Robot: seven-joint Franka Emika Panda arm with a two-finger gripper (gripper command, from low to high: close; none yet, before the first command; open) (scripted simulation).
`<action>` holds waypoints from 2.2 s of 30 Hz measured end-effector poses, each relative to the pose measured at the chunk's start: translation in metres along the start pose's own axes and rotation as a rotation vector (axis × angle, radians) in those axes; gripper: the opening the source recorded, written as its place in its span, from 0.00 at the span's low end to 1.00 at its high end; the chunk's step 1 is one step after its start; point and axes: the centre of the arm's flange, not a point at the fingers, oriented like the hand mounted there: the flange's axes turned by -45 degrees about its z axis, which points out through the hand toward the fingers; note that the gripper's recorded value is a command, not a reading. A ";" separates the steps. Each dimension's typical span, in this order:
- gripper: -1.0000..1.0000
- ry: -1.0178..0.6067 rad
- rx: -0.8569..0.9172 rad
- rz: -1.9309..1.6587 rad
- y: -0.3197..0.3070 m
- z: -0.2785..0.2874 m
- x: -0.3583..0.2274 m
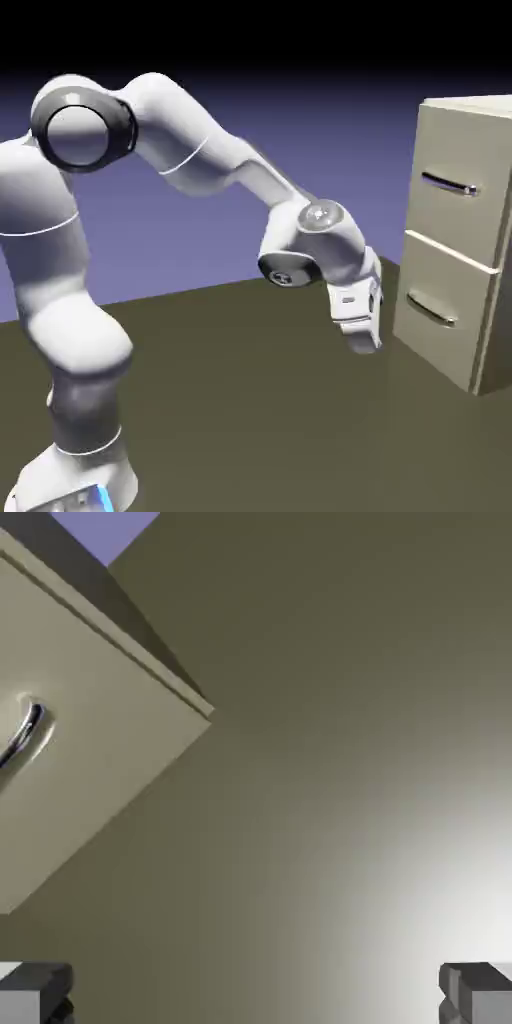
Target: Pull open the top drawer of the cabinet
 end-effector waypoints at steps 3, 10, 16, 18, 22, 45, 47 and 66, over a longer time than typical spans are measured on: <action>0.50 0.004 -0.019 0.123 0.011 0.019 0.009; 0.50 0.067 -0.045 0.372 0.030 0.051 0.029; 0.50 0.171 -0.023 0.537 0.031 0.064 0.047; 0.50 0.212 -0.004 0.581 0.027 0.066 0.053; 0.50 0.298 0.058 0.650 0.012 0.066 0.064; 0.50 0.461 0.914 0.587 -0.270 -0.008 -0.007; 0.50 0.457 0.924 0.583 -0.273 -0.009 -0.010; 0.00 0.457 0.924 0.583 -0.254 -0.026 -0.029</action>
